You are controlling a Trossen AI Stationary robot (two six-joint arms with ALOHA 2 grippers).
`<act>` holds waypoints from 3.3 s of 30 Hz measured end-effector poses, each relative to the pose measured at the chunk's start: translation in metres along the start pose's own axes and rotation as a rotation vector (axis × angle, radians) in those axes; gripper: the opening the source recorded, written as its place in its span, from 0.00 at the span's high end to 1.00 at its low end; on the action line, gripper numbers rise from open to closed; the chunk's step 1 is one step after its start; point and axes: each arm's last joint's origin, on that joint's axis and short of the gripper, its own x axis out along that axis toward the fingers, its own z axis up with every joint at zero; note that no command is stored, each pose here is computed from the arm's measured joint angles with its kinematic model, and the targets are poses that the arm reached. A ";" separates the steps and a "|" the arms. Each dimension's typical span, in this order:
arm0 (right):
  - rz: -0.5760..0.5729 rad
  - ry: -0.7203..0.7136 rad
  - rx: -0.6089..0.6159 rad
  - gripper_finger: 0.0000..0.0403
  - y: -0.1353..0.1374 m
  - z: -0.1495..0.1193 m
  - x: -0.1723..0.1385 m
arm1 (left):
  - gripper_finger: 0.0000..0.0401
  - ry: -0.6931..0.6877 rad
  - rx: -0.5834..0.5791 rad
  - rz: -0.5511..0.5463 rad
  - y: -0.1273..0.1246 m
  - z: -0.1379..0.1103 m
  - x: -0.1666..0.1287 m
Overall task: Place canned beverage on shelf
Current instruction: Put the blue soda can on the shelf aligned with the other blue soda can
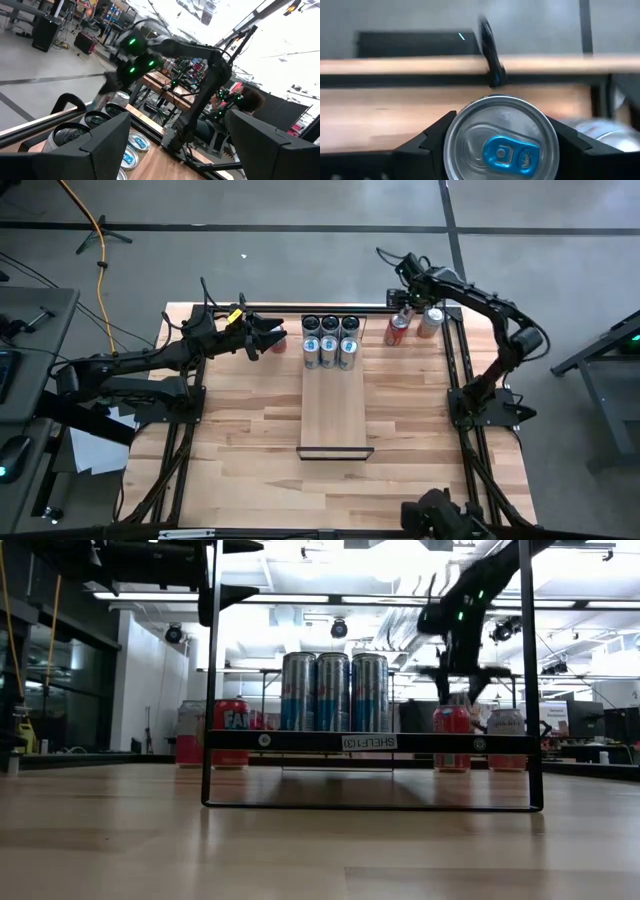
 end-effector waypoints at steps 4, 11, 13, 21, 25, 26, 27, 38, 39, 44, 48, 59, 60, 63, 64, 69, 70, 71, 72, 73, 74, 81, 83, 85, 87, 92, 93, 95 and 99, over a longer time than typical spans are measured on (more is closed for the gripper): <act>0.124 -0.149 -0.176 0.46 -0.002 0.008 -0.057 | 0.26 0.000 0.000 0.000 0.000 0.000 0.000; 0.568 -0.248 -0.724 0.46 -0.017 -0.033 -0.187 | 0.26 0.000 -0.002 0.000 0.000 0.000 0.000; 0.667 -0.203 -0.884 0.46 -0.024 -0.054 -0.214 | 0.26 0.000 -0.001 0.000 0.000 0.000 0.000; 0.746 -0.101 -1.255 0.46 -0.023 -0.115 -0.243 | 0.26 0.000 -0.010 0.001 0.000 0.000 0.000; 0.617 -0.089 -1.301 0.46 -0.002 -0.136 -0.201 | 0.26 0.001 -0.029 0.001 0.000 0.000 0.000; 0.630 -0.095 -1.312 0.46 0.005 -0.141 -0.187 | 0.26 0.001 -0.029 0.001 0.000 0.000 0.000; 0.651 -0.105 -1.320 0.46 0.011 -0.146 -0.174 | 0.26 0.000 -0.029 0.001 0.000 0.000 0.000; 0.607 -0.153 -1.382 0.46 0.050 -0.159 -0.091 | 0.26 -0.012 -0.028 0.016 0.001 0.000 0.000; 0.598 -0.131 -1.388 0.46 0.054 -0.159 -0.088 | 0.26 -0.013 -0.028 0.018 0.001 0.000 0.000; 0.607 -0.080 -1.420 0.46 0.078 -0.152 -0.085 | 0.26 -0.017 -0.027 0.023 0.001 0.001 0.000; 0.641 -0.036 -1.431 0.46 0.092 -0.147 -0.090 | 0.26 -0.017 -0.028 0.023 0.001 0.001 0.000; 0.571 -0.016 -1.467 0.46 0.109 -0.142 -0.082 | 0.26 -0.016 -0.028 0.023 0.001 0.001 0.000; 0.571 -0.016 -1.468 0.46 0.110 -0.142 -0.082 | 0.26 -0.016 -0.028 0.023 0.001 0.001 0.000; 0.579 -0.022 -1.475 0.46 0.110 -0.142 -0.082 | 0.26 -0.016 -0.041 0.023 0.001 0.001 0.000; 0.581 -0.028 -1.479 0.46 0.110 -0.142 -0.082 | 0.26 -0.016 -0.044 0.023 0.001 0.001 0.000; 0.549 -0.052 -1.496 0.46 0.109 -0.137 -0.081 | 0.26 -0.016 -0.044 0.023 0.001 0.001 0.000; 0.546 -0.056 -1.497 0.46 0.109 -0.137 -0.081 | 0.26 -0.016 -0.044 0.023 0.001 0.001 0.000; 0.542 -0.063 -1.499 0.46 0.108 -0.135 -0.080 | 0.26 -0.016 -0.044 0.023 0.001 0.001 0.000; 0.542 -0.067 -1.501 0.46 0.108 -0.135 -0.080 | 0.26 -0.016 -0.044 0.023 0.001 0.001 0.000; 0.543 -0.071 -1.499 0.46 0.109 -0.134 -0.080 | 0.26 -0.016 -0.044 0.023 0.001 0.001 0.000; 0.543 -0.073 -1.495 0.46 0.108 -0.133 -0.079 | 0.26 -0.016 -0.044 0.023 0.001 0.001 0.000; 0.561 -0.093 -1.487 0.39 0.110 -0.131 -0.079 | 0.26 -0.016 -0.044 0.023 0.001 0.001 0.000; 0.572 -0.113 -1.478 0.30 0.111 -0.130 -0.080 | 0.26 -0.016 -0.044 0.023 0.001 0.001 0.000; 0.575 -0.120 -1.472 0.23 0.112 -0.129 -0.081 | 0.26 -0.016 -0.044 0.023 0.001 0.001 0.000; 0.578 -0.125 -1.469 0.20 0.112 -0.129 -0.081 | 0.26 -0.016 -0.044 0.023 0.001 0.001 0.000; 0.578 -0.125 -1.468 0.18 0.112 -0.129 -0.081 | 0.26 -0.016 -0.044 0.023 0.001 0.001 0.000; 0.578 -0.125 -1.468 0.18 0.112 -0.129 -0.081 | 0.26 -0.016 -0.045 0.023 0.001 0.001 0.000; 0.578 -0.125 -1.469 0.18 0.112 -0.129 -0.081 | 0.26 -0.016 -0.044 0.023 0.001 0.001 0.000; 0.577 -0.124 -1.468 0.18 0.112 -0.129 -0.081 | 0.26 -0.016 -0.044 0.023 0.001 0.001 0.000</act>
